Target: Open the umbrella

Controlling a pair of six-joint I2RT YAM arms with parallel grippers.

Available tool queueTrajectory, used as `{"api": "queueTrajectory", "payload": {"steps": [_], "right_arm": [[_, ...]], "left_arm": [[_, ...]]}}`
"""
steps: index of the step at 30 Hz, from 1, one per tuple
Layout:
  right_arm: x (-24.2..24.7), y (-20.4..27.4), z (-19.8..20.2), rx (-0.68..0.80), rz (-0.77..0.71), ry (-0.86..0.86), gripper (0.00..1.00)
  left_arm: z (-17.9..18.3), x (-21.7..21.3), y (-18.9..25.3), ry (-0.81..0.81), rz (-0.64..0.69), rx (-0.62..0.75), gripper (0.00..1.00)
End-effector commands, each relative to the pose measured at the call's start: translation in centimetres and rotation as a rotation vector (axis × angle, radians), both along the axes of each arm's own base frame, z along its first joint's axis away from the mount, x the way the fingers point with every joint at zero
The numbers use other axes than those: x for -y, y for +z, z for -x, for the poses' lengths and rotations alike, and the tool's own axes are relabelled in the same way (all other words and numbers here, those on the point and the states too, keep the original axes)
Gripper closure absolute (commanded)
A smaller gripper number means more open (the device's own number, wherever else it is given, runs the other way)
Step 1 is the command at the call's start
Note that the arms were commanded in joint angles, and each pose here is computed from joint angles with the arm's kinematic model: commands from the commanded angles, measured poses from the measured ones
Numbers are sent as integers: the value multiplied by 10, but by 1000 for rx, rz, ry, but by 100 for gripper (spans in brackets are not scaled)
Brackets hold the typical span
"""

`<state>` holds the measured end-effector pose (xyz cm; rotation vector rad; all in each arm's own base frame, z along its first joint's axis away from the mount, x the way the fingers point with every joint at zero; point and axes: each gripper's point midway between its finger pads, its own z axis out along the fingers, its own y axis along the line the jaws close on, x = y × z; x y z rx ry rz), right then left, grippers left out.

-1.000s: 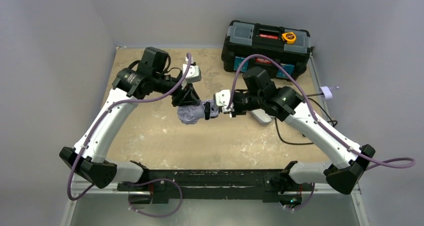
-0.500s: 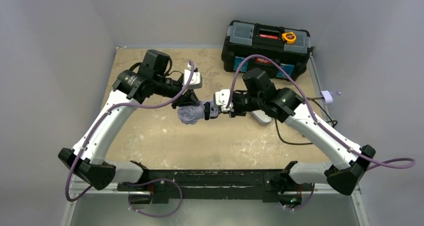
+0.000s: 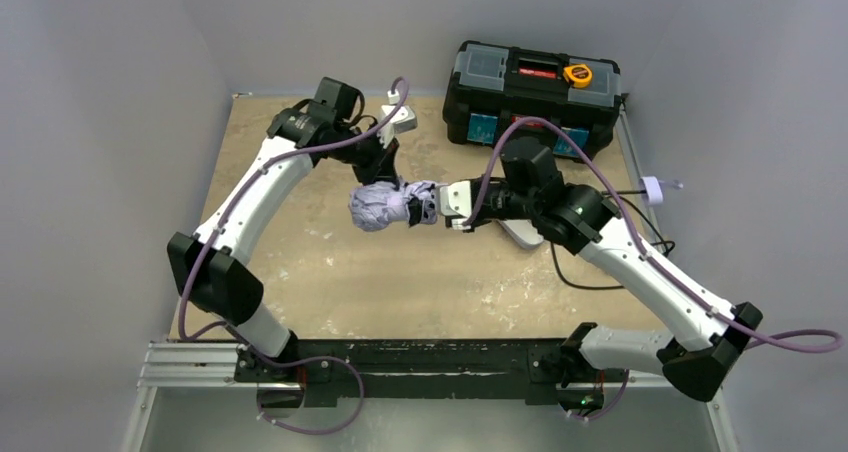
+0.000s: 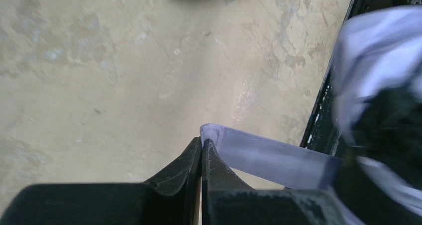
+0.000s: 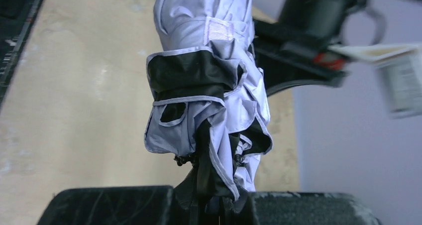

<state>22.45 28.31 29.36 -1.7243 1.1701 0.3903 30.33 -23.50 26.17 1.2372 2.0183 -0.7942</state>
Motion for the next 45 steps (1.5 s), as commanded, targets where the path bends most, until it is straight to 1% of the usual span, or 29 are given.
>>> {"api": "queueTrajectory", "payload": {"steps": [1,2,4,5,6,7,8,9,10,11,13,16,18,21,24,27,28,29,31,33,34,37,40,43,45], "right_arm": [[-9,73,10,238,-217,84,100],[-8,74,8,227,-239,58,100],[-12,77,5,190,-269,33,100],[-12,75,0,161,-271,0,100],[-13,71,-7,122,-267,-46,100],[-12,66,-15,76,-263,-97,100],[-10,61,-26,26,-266,-157,100],[-7,51,-37,-50,-266,-218,100],[-6,43,-51,-140,-269,-273,100],[-5,36,-61,-237,-273,-310,100],[-8,19,-72,-423,-254,-333,100],[-21,-12,-70,-591,-178,-297,100],[-32,-24,-72,-702,-195,-311,100],[-48,-29,-80,-828,-218,-311,100],[-62,-31,-97,-910,-232,-339,100],[-71,-36,-110,-941,-214,-368,100],[-72,-38,-111,-949,-208,-371,100],[-72,-42,-111,-949,-196,-375,100],[-70,-47,-111,-924,-171,-383,100],[-71,-46,-105,-916,-157,-367,100],[-72,-44,-100,-913,-150,-345,100],[-76,-35,-79,-887,-128,-259,100],[-77,-26,-61,-862,-125,-195,100],[-75,-15,-53,-823,-146,-167,100],[-74,-8,-51,-789,-158,-145,100]], "left_arm": [[-18,-11,-20,109,-50,-31,100],[-14,-11,-23,98,-38,-59,100],[-6,-11,-16,91,42,-126,100],[-8,-14,-7,119,95,-159,86],[-13,-19,6,149,174,-181,60],[-19,-27,21,188,245,-186,41],[-31,-39,34,241,310,-162,21],[-40,-53,47,285,359,-122,7],[-46,-67,57,316,380,-67,2],[-50,-79,64,343,379,-19,1],[-52,-97,65,361,326,48,0],[-58,-116,57,411,234,113,0],[-60,-127,62,438,236,169,0],[-49,-123,68,360,229,278,0],[-35,-118,72,259,195,394,0],[-10,-101,67,63,90,530,0],[-3,-98,64,-20,38,600,0],[4,-94,56,-72,-15,627,0],[6,-88,43,-164,-133,709,0],[3,-80,35,-216,-186,769,0],[-3,-77,32,-215,-213,794,0],[-11,-71,11,-287,-319,818,0],[-17,-69,-9,-329,-376,834,0],[-19,-66,-24,-376,-426,834,0],[-19,-67,-39,-421,-478,830,3]]}}
